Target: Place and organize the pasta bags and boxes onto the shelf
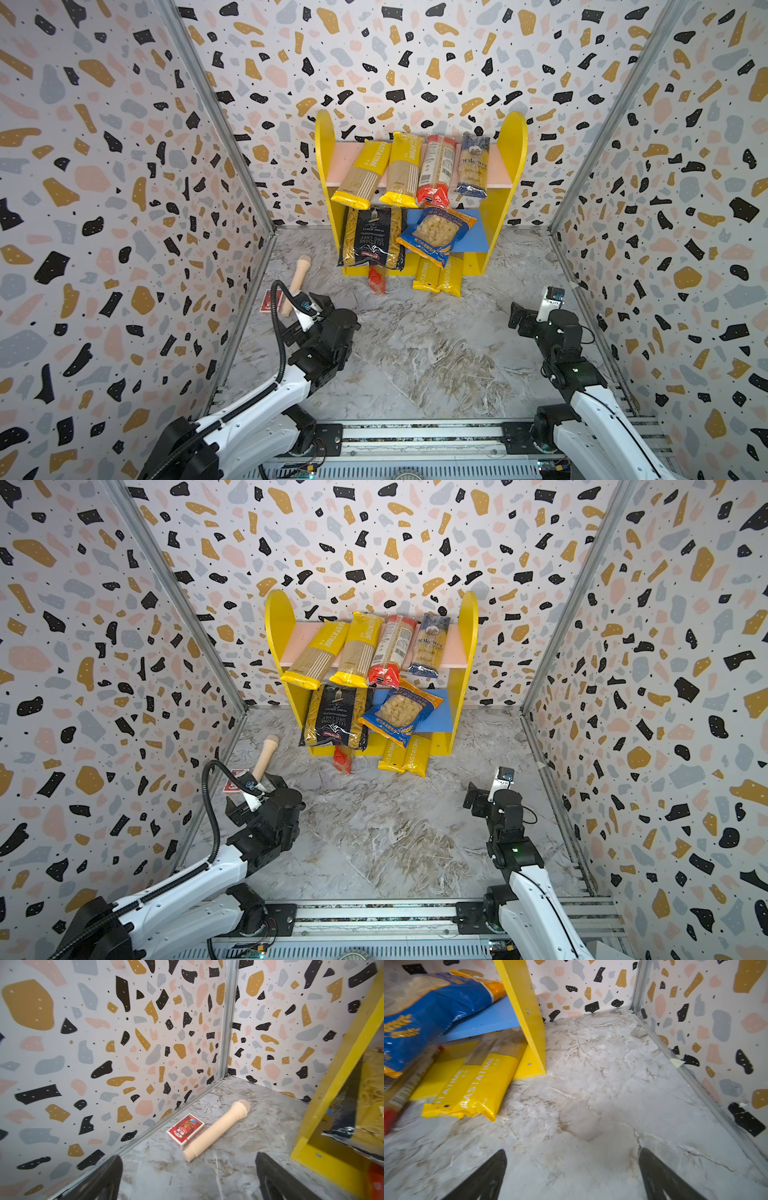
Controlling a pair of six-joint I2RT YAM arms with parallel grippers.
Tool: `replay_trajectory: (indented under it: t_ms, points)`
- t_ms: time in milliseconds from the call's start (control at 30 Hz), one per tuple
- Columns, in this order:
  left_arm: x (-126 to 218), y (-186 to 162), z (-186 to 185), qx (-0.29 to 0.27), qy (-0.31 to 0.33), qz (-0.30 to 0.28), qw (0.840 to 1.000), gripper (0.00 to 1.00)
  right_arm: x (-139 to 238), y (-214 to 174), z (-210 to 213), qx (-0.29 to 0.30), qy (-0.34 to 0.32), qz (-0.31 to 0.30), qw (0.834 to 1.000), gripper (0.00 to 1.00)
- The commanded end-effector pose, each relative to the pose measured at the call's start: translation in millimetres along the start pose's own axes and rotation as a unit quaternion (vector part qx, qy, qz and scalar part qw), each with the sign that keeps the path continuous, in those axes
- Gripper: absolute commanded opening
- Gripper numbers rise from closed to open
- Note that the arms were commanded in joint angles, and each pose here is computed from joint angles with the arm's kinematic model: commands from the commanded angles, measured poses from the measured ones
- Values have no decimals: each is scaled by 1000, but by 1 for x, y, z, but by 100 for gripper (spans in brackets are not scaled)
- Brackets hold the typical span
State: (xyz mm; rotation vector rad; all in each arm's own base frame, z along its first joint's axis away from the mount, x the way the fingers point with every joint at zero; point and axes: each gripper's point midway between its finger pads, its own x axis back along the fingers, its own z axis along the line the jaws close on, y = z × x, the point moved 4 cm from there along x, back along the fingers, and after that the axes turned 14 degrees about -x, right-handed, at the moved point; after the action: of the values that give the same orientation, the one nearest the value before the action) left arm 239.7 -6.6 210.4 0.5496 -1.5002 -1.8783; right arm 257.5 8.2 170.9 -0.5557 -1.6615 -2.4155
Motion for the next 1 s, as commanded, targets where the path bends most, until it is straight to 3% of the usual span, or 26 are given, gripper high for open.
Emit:
replay_trajectory:
  t_ms: [0, 200, 400, 533, 767, 867, 900, 967]
  points:
    - [-12, 3, 9, 25, 44, -13, 999, 100, -8, 19, -6, -4, -24, -98, 995, 99]
    - [-27, -14, 14, 44, -14, -35, 998, 99, -9, 2, -14, -3, -11, -154, 988, 99]
    - [-41, -33, 26, 75, -2, -38, 996, 100, -12, -5, -20, 10, -12, -187, 982, 99]
    - [-48, -38, 17, 45, -5, -33, 998, 100, -18, -2, -16, 2, 6, -201, 979, 99]
    - [-60, -51, 0, 11, 6, -25, 1000, 100, -39, -4, 4, 79, 43, -183, 979, 99]
    - [-63, -49, -14, -9, -27, -26, 999, 100, -39, -15, 13, 113, 94, -194, 970, 99]
    - [-64, -49, -17, -17, -27, -23, 999, 100, -39, -13, 14, 113, 93, -208, 967, 99]
    - [-67, -48, -23, -33, -31, -23, 999, 100, -49, -16, 13, 110, 84, -182, 974, 99]
